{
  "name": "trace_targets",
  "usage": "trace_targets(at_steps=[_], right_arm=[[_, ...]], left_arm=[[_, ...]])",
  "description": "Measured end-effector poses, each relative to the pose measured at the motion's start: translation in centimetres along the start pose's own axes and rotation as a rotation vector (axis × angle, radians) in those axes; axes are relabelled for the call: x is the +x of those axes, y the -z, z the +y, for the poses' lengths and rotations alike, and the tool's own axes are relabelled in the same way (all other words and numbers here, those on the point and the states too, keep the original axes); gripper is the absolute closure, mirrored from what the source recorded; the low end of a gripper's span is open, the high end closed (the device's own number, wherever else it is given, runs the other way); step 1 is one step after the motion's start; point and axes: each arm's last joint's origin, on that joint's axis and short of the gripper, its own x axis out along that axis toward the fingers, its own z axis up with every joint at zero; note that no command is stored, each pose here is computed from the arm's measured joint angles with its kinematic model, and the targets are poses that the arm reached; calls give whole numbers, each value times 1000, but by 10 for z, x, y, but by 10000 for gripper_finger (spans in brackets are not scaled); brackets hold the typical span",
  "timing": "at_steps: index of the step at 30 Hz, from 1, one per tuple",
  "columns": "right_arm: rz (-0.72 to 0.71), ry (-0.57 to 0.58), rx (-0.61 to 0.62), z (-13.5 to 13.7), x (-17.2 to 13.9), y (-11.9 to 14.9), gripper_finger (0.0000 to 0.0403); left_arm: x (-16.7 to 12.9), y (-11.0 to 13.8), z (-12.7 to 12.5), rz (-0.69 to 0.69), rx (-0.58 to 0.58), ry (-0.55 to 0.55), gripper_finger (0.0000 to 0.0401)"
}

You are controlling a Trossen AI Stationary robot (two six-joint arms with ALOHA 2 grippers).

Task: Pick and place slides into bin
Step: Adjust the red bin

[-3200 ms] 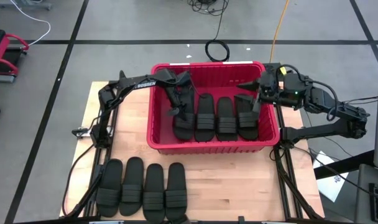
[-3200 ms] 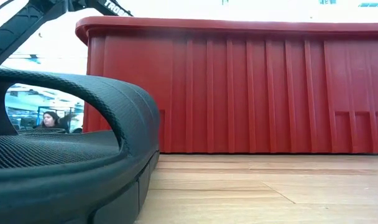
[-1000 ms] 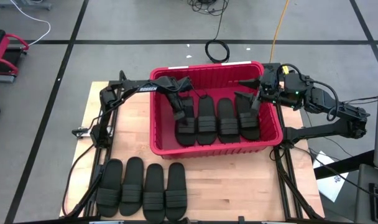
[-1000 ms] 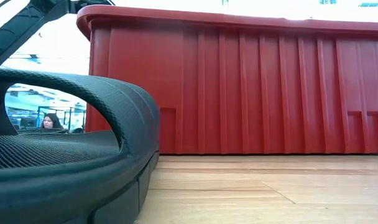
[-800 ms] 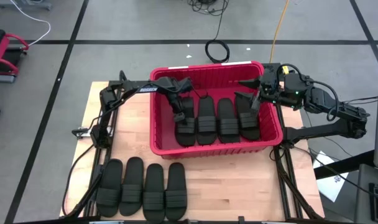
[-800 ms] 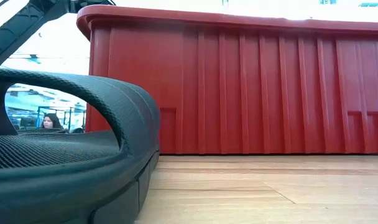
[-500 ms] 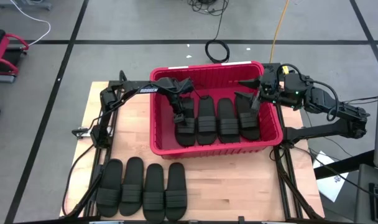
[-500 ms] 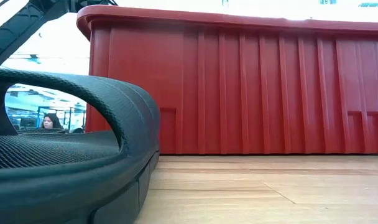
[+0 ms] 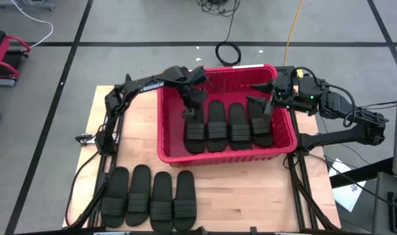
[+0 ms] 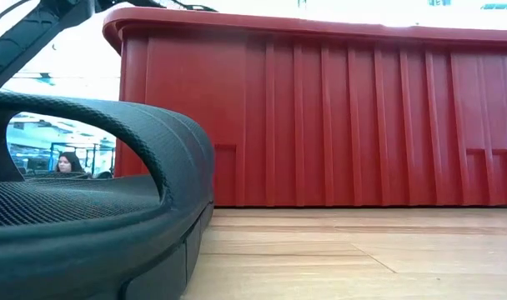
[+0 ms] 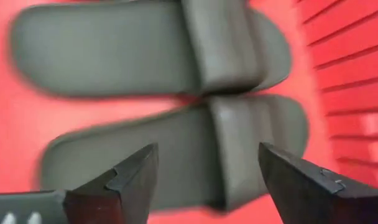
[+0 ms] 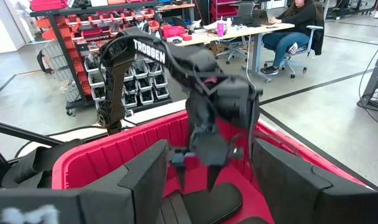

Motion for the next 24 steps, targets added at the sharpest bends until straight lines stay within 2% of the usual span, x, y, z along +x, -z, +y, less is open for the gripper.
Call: trace_targets(at_steps=[5, 9, 13, 14, 16, 24], right_arm=[[0, 0, 0, 0, 0, 0, 181], [0, 0, 0, 0, 0, 0, 181], [1, 0, 0, 0, 0, 0, 181], [1, 0, -1, 0, 0, 0, 181], [1, 0, -7, 0, 0, 0, 181], [-1, -1, -26, 0, 0, 0, 181]], left_arm=[[-36, 4, 6, 57, -41, -159, 198], [-61, 21, 11, 93, -121, -191, 282], [-74, 39, 25, 154, -253, -248, 375], [-77, 43, 29, 162, -287, -258, 387], [-82, 49, 35, 163, -334, -280, 391], [-90, 60, 46, 198, -367, -357, 398]])
